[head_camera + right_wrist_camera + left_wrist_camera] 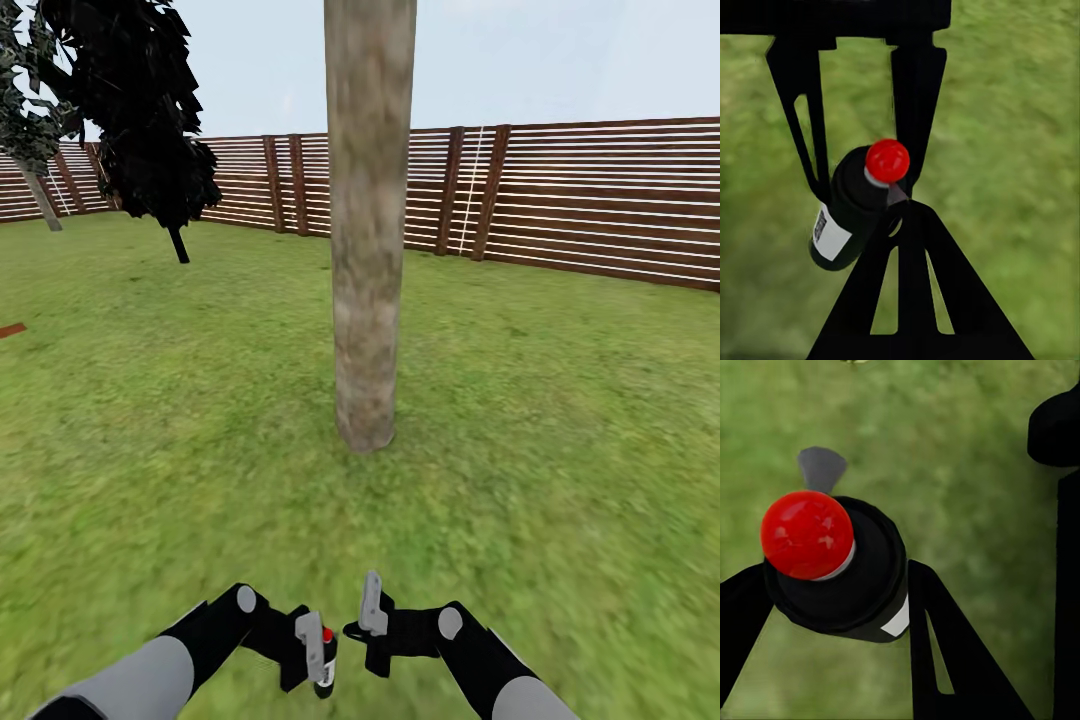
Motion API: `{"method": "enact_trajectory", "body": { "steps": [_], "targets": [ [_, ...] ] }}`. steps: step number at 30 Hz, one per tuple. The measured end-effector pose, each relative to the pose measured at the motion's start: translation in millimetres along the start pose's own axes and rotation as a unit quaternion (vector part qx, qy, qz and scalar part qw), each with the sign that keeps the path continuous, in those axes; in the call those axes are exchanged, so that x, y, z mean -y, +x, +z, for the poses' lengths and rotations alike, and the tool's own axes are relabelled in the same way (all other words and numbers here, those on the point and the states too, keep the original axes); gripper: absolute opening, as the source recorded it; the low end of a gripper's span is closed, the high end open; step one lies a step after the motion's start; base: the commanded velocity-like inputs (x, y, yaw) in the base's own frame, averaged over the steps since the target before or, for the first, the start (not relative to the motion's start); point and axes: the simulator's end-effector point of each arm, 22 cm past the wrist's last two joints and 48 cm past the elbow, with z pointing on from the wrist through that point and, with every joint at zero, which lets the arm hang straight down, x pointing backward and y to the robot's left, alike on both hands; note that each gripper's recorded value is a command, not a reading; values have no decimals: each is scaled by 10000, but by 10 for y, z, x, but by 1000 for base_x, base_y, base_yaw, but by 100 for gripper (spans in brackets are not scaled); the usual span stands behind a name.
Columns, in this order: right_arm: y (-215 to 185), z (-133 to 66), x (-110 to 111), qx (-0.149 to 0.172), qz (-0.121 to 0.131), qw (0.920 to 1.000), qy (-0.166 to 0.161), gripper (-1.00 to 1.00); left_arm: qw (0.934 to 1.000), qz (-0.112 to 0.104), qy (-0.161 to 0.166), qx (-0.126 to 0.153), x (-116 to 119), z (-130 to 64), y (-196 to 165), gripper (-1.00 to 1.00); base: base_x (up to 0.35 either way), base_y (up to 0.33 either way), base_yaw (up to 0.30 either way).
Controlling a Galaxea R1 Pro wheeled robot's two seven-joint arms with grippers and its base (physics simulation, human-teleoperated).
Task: In the garden, pick up the pesticide atomizer on the floor and spray pesticide onto both trees until each tree trunk is fully covered.
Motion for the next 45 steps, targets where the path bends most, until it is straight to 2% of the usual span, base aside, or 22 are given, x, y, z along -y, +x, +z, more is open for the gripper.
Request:
{"method": "enact_trajectory", "body": {
  "steps": [18, 31, 45],
  "targets": [
    [3, 1, -4, -2, 4, 10000, -4, -100, 9995, 224, 61, 225, 42, 16, -107, -100, 0, 0, 0],
    [3, 1, -5, -2, 5, 10000, -5, -100, 9989, 304, 138, 317, 107, 93, -258, -100, 0, 0, 0],
    [18, -1, -12, -15, 10, 10000, -13, -100, 9988, 311, 129, 350, 102, 90, -271, -100, 0, 0, 0]
  ]
}}
